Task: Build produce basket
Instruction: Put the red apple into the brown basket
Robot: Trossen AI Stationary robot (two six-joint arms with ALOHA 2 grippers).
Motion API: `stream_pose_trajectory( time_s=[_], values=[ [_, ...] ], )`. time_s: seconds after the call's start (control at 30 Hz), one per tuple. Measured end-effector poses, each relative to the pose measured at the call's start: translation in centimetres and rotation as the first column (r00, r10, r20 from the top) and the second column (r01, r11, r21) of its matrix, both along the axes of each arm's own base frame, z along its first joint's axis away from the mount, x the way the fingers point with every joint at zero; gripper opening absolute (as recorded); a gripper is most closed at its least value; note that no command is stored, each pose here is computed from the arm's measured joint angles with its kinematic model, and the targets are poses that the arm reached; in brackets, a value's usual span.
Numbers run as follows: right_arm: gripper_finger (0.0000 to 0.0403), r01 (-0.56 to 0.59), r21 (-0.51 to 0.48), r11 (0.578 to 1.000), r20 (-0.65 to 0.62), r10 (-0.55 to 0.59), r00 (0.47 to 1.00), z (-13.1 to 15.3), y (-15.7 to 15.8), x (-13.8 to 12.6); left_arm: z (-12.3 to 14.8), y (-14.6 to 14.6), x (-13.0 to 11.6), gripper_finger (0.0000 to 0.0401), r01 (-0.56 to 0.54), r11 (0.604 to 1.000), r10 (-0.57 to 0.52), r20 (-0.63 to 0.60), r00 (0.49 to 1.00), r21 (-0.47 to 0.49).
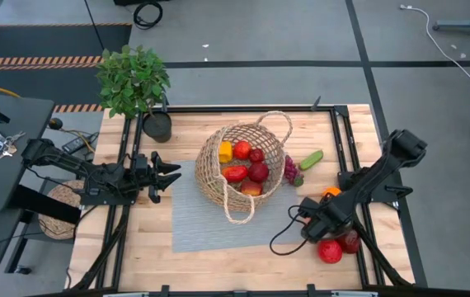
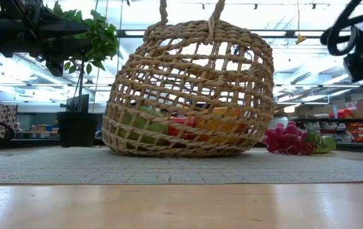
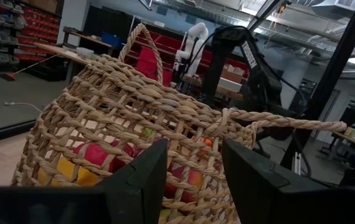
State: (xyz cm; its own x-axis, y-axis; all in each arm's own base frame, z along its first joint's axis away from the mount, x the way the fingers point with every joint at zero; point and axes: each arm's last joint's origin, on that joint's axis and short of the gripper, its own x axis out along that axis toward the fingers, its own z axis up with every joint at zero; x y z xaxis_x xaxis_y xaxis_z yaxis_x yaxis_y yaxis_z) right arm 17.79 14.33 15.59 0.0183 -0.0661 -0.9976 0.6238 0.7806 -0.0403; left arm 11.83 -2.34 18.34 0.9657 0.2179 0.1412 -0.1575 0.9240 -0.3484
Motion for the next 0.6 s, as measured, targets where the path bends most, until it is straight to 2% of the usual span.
stream_pose_trajectory(
  time_s=[0.27, 0.4, 0.6],
  values=[
    [0.0357, -0.024, 0.011, 1.000, -0.025, 0.024, 0.999, -0.2, 0.0, 0.2, 0.0, 0.0, 0.0, 0.0160, 0.000, 1.000, 0.000, 0.000, 1.000, 0.000],
    [0.0352, -0.022, 0.015, 1.000, -0.021, 0.023, 1.000, 0.0, 0.0, 0.3, 0.0, 0.0, 0.0, 0.0160, 0.000, 1.000, 0.000, 0.000, 1.000, 0.000],
    [0.0350, -0.068, -0.016, 0.998, 0.064, 0.069, 0.996, 2.0, 0.1, 2.0, 0.0, 0.0, 0.0, 0.0160, 0.000, 1.000, 0.000, 0.000, 1.000, 0.000]
  ],
)
